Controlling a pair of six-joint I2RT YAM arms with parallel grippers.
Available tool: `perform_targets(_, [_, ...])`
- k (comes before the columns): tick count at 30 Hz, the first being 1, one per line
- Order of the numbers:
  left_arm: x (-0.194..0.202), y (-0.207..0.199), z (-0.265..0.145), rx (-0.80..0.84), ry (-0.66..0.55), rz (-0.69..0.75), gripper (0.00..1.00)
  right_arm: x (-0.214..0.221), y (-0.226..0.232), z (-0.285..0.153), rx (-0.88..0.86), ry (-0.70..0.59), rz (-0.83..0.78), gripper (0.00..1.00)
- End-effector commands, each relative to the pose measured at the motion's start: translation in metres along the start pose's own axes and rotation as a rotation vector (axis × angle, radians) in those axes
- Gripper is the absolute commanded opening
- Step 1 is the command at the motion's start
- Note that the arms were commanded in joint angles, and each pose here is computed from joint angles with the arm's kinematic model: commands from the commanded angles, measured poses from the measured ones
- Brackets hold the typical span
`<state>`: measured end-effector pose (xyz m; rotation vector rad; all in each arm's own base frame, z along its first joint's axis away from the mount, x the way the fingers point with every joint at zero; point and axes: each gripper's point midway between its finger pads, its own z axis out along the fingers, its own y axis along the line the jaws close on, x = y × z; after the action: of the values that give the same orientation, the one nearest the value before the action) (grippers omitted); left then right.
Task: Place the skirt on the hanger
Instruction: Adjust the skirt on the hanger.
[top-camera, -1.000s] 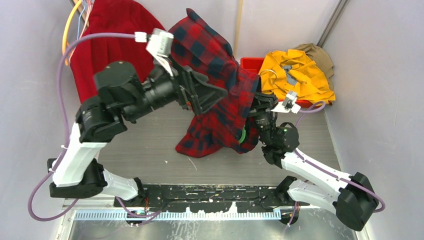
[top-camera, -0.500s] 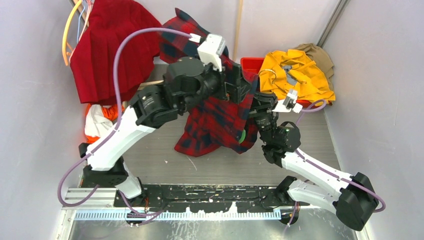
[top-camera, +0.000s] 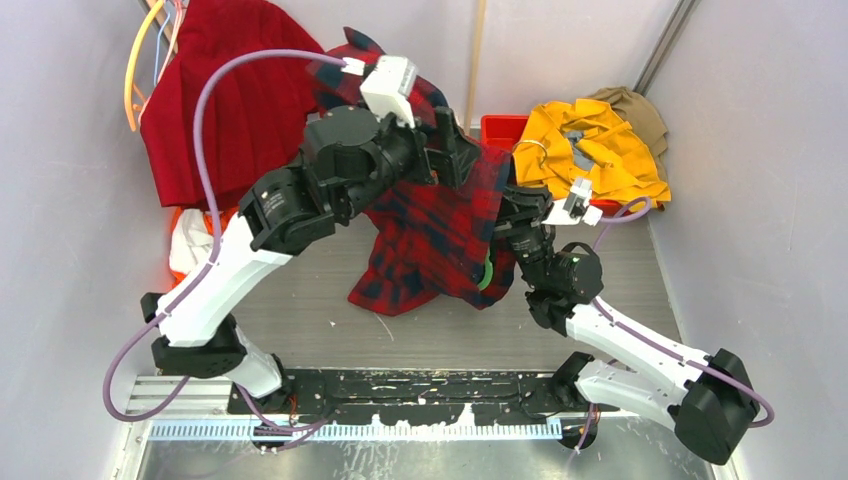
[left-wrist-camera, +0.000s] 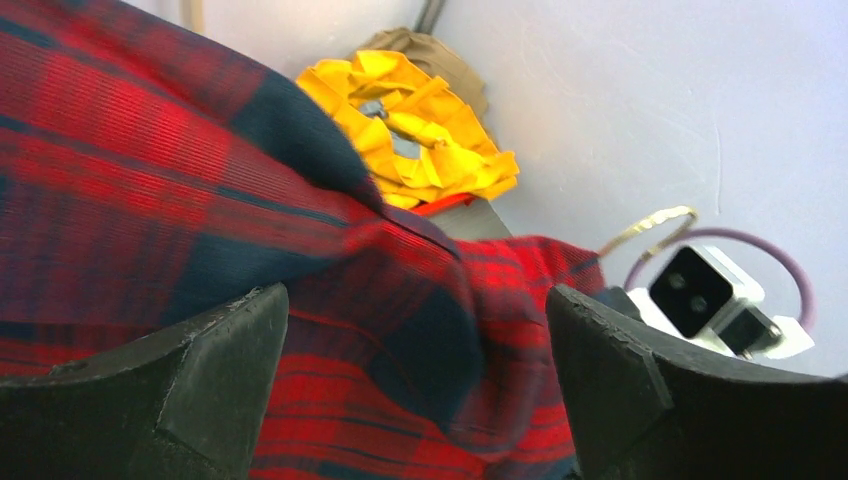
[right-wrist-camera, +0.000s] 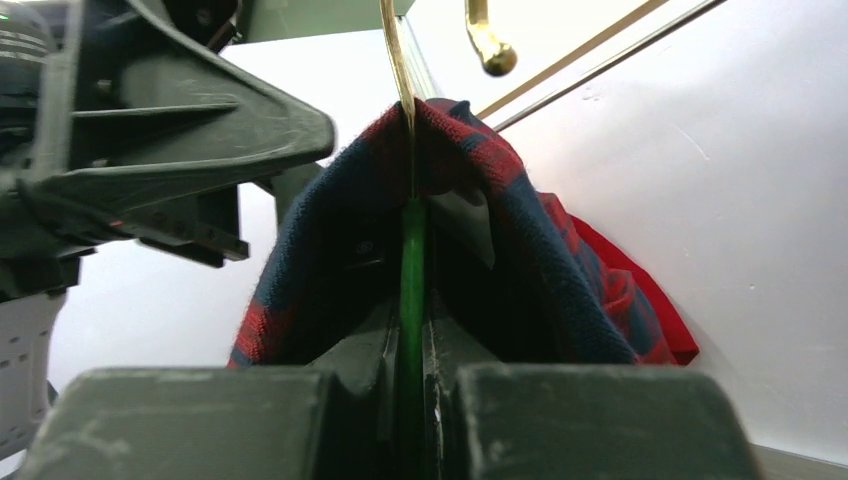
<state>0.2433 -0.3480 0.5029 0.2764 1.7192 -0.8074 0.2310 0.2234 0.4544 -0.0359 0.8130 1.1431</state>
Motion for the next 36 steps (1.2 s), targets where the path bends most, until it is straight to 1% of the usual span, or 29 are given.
perform_targets(1, [-0.041, 0.022, -0.012, -0.060, -0.124, -0.045, 0.99, -0.088, 0.061, 0.005, -0.201, -0.261, 0.036, 0.01])
perform_targets(7, [-0.045, 0.038, -0.006, -0.112, -0.143, -0.052, 0.99, -0.082, 0.068, 0.006, -0.224, -0.238, 0.047, 0.01])
perform_targets(11, [-0.050, 0.029, 0.000, -0.073, -0.152, -0.079, 0.99, -0.071, 0.071, 0.010, -0.235, -0.209, 0.052, 0.01])
perform_targets(17, [-0.035, 0.014, 0.017, -0.021, -0.092, -0.087, 0.99, -0.057, 0.079, 0.015, -0.252, -0.175, 0.055, 0.02])
perform_targets(21, [-0.029, 0.016, 0.021, -0.028, -0.075, -0.081, 1.00, -0.052, 0.081, 0.017, -0.255, -0.161, 0.047, 0.01])
perform_targets(24, [-0.027, 0.012, 0.020, -0.004, -0.072, -0.084, 0.86, -0.049, 0.080, 0.018, -0.252, -0.154, 0.041, 0.01])
perform_targets(25, [-0.026, 0.011, 0.020, 0.005, -0.069, -0.087, 0.79, -0.047, 0.079, 0.019, -0.250, -0.152, 0.040, 0.01])
perform_targets(31, [-0.007, 0.000, 0.025, 0.063, 0.002, -0.107, 0.46, -0.041, 0.076, 0.022, -0.239, -0.143, 0.034, 0.01])
perform_targets(32, [-0.005, 0.000, 0.025, 0.066, 0.009, -0.108, 0.42, -0.040, 0.074, 0.022, -0.233, -0.140, 0.032, 0.01])
perform_targets(35, [0.000, -0.003, 0.024, 0.091, 0.027, -0.106, 0.39, -0.035, 0.073, 0.024, -0.227, -0.123, 0.028, 0.01])
perform_targets(36, [0.001, -0.005, 0.024, 0.102, 0.033, -0.106, 0.34, -0.033, 0.072, 0.025, -0.224, -0.114, 0.028, 0.01])
